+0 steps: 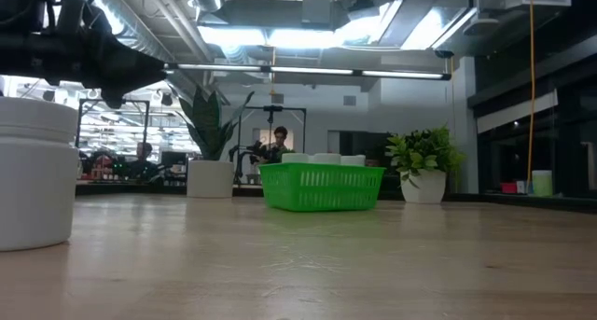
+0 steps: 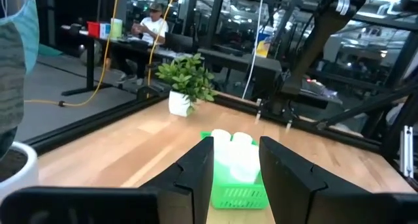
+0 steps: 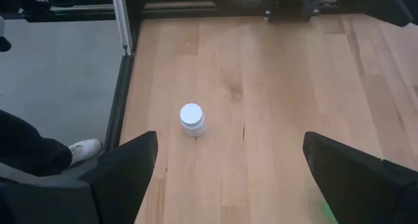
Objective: Pick and place pill bottles into a basket
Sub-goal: Put the white pill bottle into the green basket
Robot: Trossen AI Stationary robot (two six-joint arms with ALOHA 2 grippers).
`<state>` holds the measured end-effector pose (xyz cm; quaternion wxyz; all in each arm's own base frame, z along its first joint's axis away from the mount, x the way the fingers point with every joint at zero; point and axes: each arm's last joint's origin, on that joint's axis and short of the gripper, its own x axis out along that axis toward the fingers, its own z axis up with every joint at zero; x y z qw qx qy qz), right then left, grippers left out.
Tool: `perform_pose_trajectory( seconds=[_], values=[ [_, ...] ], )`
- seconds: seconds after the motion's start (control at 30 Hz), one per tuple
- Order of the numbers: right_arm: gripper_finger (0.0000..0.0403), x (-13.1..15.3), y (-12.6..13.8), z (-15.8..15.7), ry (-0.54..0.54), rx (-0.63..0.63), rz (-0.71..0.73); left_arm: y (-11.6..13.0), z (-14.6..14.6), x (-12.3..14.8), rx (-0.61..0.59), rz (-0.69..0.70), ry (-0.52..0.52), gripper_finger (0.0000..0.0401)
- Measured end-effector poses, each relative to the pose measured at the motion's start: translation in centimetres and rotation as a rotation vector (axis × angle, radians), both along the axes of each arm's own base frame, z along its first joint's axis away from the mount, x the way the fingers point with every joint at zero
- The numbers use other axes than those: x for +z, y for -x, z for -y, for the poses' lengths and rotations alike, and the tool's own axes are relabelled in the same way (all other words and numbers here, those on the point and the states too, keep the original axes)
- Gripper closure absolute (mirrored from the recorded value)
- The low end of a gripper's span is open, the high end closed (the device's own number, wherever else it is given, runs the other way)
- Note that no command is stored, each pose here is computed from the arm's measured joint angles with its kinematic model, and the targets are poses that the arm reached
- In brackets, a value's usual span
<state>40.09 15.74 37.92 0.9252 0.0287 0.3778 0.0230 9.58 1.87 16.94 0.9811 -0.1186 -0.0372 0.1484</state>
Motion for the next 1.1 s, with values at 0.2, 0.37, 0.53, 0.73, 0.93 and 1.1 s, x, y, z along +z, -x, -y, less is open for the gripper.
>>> perform_pose_trajectory(
  seconds=[0.2,0.37,0.53,0.73,0.93,1.1],
  values=[
    [0.0021,0.01,0.01,-0.07,-0.001,0.002,0.002,0.00,0.00,0.00,0.000,0.000,0.000,0.0281],
    [0.0021,0.01,0.01,-0.05,-0.002,0.001,0.002,-0.05,0.05,-0.12,-0.012,-0.075,-0.200,0.0284],
    [0.0021,0.01,0.01,-0.05,-0.001,0.002,0.002,-0.12,0.33,-0.12,-0.104,-0.126,-0.451,0.0287],
    [0.0021,0.00,0.00,-0.06,0.020,0.023,0.003,-0.15,0.53,-0.09,-0.168,-0.108,-0.456,0.0282],
    [0.0021,-0.02,-0.12,0.21,0.021,0.018,0.003,-0.16,0.56,-0.14,-0.182,-0.106,-0.433,0.0283],
    [0.0021,-0.02,-0.12,0.21,0.017,0.015,0.002,-0.16,0.56,-0.17,-0.182,-0.108,-0.431,0.0285]
  ],
)
